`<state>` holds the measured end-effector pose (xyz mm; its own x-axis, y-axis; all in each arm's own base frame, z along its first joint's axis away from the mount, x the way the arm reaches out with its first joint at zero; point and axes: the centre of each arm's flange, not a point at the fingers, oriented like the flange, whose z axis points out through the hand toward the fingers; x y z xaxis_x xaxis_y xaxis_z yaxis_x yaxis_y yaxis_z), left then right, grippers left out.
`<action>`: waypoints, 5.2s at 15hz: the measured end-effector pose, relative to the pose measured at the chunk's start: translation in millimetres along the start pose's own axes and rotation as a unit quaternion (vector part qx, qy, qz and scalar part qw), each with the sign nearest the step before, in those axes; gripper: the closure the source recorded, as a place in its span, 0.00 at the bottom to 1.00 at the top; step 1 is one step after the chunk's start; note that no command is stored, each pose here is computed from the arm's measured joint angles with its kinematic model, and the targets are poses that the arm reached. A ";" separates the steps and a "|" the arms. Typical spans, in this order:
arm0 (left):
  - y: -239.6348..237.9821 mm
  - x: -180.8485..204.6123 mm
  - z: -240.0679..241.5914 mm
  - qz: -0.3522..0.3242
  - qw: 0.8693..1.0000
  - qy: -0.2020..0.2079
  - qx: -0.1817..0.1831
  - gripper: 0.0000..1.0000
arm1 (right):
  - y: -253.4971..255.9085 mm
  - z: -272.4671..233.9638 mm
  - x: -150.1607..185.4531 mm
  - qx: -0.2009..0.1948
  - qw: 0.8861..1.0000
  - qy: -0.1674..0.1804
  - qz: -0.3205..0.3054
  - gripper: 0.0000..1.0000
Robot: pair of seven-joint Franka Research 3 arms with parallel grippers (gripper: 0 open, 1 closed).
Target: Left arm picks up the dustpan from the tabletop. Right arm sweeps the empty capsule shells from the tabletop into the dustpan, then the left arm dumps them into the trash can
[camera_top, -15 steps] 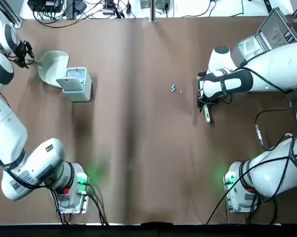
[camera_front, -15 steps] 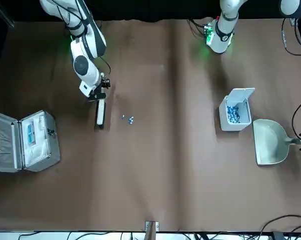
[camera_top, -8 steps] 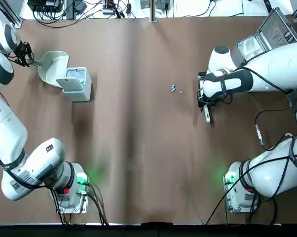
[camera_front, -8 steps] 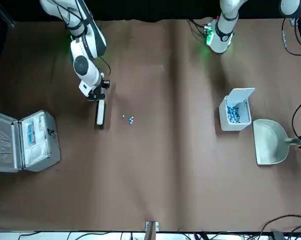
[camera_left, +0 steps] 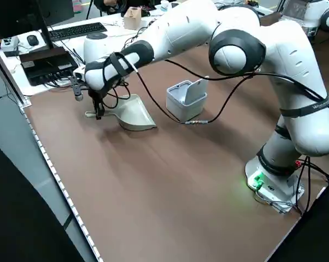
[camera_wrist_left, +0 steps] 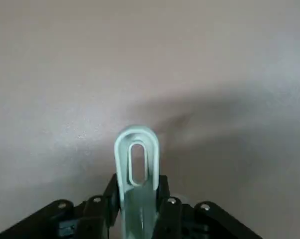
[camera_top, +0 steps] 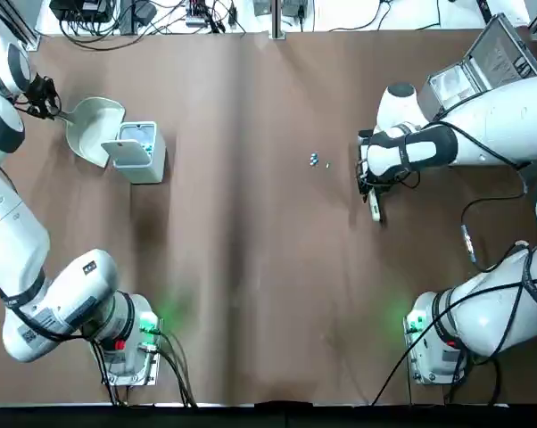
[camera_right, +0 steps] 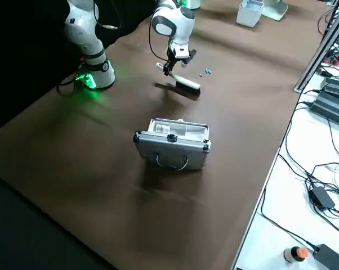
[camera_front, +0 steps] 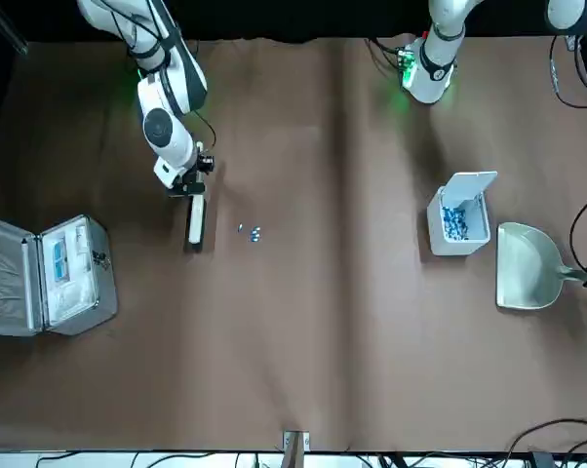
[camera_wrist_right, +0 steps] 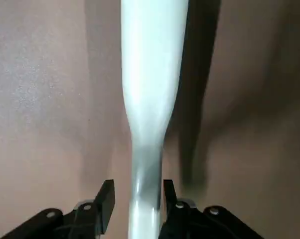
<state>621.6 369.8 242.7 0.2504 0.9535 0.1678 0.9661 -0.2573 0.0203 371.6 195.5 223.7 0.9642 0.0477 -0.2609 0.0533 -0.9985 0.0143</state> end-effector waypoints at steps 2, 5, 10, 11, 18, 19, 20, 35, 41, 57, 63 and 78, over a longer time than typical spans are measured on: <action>-0.4 0.9 -0.7 -0.005 1.000 0.001 -0.001 0.67 | 0.1 0.0 0.0 0.000 1.000 0.000 0.001 0.55; -4.8 13.6 -15.7 -0.020 1.000 0.012 -0.010 0.67 | 0.5 -0.1 0.2 0.000 1.000 0.000 0.002 0.57; -6.2 35.1 -94.9 -0.042 0.997 0.034 -0.051 0.67 | 1.0 -0.2 0.5 0.000 1.000 0.000 0.004 0.61; -2.4 31.8 -113.8 -0.044 0.997 0.031 -0.056 0.67 | 1.0 -0.2 0.6 0.000 1.000 0.000 0.004 0.61; 8.6 -10.0 -252.8 -0.040 0.997 0.008 -0.064 0.67 | 1.3 -0.3 0.7 0.000 1.000 0.000 0.005 0.65; 11.4 -21.7 -269.9 -0.043 0.997 0.004 -0.061 0.67 | 1.3 -0.3 0.7 0.000 1.000 0.000 0.005 0.66; 16.2 -36.1 -285.4 -0.046 0.997 -0.002 -0.059 0.67 | 1.3 -0.3 0.7 0.000 1.000 0.000 0.005 0.67; 129.2 -340.1 -269.8 -0.195 0.980 -0.050 -0.005 0.67 | 0.7 -2.9 2.7 0.002 1.000 0.003 0.006 0.74; 145.6 -449.4 -228.9 -0.222 0.974 -0.049 0.019 0.67 | 1.3 -10.9 9.4 0.007 1.000 0.012 0.010 0.74; 83.5 -761.3 -206.6 -0.146 0.989 0.023 0.005 0.67 | 2.6 -104.1 55.2 0.029 0.998 0.006 0.052 0.74; 61.8 -794.9 -187.0 -0.095 0.993 0.065 0.011 0.67 | -5.4 -97.6 65.6 0.020 0.996 -0.018 0.090 0.74; 63.2 -826.1 -161.3 -0.074 0.995 0.056 0.027 0.67 | -99.1 -39.8 54.1 -0.006 0.995 -0.078 0.059 0.74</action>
<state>465.7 -459.4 264.4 0.0997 0.9561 0.2757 0.9946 -0.1037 -0.0001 428.8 298.2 246.6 0.9120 -0.0757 -0.4032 -0.0543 -0.9965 0.0643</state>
